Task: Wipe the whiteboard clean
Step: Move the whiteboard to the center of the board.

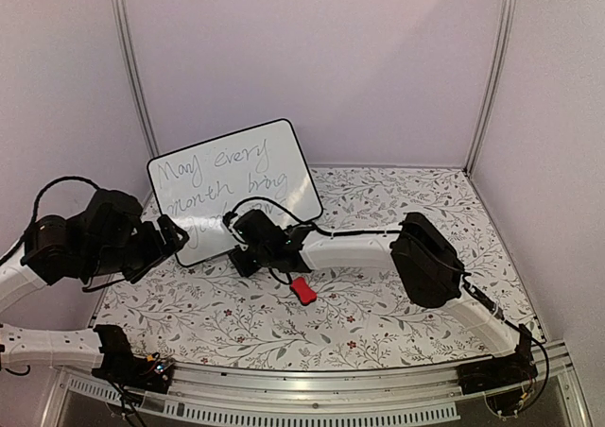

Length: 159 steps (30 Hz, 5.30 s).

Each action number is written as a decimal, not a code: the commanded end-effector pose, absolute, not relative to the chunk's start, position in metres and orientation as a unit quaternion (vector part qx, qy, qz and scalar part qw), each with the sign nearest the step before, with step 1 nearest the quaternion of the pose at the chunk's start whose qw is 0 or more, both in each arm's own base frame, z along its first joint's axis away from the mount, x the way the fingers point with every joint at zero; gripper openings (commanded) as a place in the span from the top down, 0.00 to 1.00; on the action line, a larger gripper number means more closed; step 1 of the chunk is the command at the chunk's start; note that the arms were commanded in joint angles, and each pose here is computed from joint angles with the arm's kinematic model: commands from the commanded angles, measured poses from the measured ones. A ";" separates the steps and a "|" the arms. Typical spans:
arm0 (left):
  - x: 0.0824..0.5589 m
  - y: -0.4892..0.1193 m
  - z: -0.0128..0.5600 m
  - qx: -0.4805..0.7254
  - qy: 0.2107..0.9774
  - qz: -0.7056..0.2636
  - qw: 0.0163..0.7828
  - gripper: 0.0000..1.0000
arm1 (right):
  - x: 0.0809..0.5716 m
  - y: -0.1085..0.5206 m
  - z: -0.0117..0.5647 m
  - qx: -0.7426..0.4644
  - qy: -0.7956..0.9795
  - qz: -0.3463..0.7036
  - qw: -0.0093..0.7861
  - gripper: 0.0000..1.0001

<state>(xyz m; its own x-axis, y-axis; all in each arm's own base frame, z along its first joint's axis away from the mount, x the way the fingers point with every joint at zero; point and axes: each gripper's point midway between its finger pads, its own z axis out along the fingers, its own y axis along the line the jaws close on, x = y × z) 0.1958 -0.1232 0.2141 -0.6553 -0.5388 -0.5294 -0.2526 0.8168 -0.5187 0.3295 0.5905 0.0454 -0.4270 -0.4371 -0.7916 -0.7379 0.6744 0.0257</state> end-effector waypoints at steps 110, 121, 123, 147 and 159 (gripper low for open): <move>0.340 -0.125 0.266 0.027 0.835 -0.356 0.418 0.06 | 0.201 0.416 0.094 -0.320 0.874 0.203 0.304 0.01; 0.333 -0.130 0.255 0.017 0.830 -0.383 0.405 0.18 | 0.196 0.421 0.096 -0.328 0.871 0.215 0.295 0.01; 0.331 -0.129 0.256 0.015 0.830 -0.384 0.403 0.21 | 0.197 0.425 0.104 -0.328 0.867 0.222 0.301 0.01; 0.314 -0.095 0.301 -0.072 0.830 -0.322 0.450 0.00 | 0.252 0.415 0.094 -0.282 0.891 0.134 0.330 0.04; 0.266 -0.054 0.300 -0.206 0.824 -0.271 0.453 0.00 | 0.303 0.347 0.118 -0.153 0.911 0.112 0.367 0.01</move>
